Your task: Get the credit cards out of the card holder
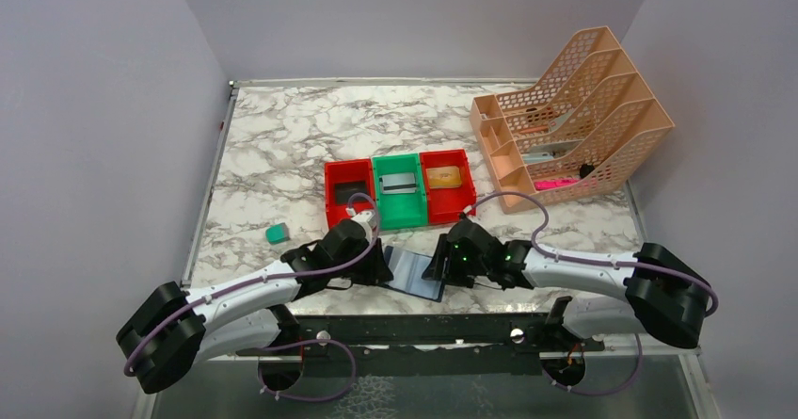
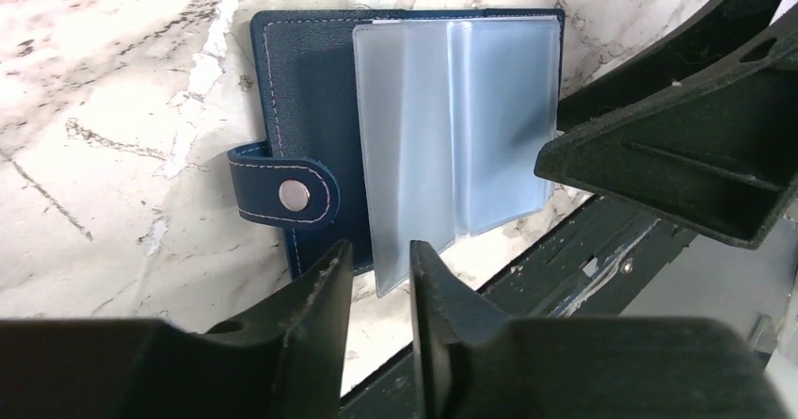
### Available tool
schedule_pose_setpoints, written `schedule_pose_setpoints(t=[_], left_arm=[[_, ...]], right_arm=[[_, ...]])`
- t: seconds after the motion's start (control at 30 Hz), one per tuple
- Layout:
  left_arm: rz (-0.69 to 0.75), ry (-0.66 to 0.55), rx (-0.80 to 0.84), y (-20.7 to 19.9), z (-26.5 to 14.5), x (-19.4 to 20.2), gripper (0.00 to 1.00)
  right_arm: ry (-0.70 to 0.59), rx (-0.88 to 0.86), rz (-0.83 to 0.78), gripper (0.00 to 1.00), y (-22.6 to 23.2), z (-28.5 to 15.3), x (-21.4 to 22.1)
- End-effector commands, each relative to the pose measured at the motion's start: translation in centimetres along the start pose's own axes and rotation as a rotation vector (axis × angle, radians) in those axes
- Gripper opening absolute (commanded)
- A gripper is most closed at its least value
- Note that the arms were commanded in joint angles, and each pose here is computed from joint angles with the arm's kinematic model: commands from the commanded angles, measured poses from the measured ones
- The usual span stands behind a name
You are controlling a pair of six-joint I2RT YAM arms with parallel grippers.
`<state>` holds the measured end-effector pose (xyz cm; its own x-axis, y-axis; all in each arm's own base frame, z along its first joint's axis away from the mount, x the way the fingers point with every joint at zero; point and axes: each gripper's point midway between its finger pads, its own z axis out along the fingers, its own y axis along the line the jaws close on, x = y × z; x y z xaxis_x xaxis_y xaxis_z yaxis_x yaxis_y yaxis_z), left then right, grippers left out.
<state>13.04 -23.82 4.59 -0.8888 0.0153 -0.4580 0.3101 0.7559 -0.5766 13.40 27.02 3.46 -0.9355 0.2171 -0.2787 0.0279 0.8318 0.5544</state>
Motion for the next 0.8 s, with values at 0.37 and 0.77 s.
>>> schedule_pose_setpoints(t=[0.37,0.77], left_arm=[[0.064,-0.069,-0.108,1.1,-0.2,-2.2,0.56],[0.05,-0.017,-0.099,1.8,0.3,-0.4,0.5]], right_arm=[[-0.122,-0.065,-0.039,0.61,2.3,-1.8,-2.7],[0.022,-0.075,-0.002,0.6,2.1,0.7,0.1]])
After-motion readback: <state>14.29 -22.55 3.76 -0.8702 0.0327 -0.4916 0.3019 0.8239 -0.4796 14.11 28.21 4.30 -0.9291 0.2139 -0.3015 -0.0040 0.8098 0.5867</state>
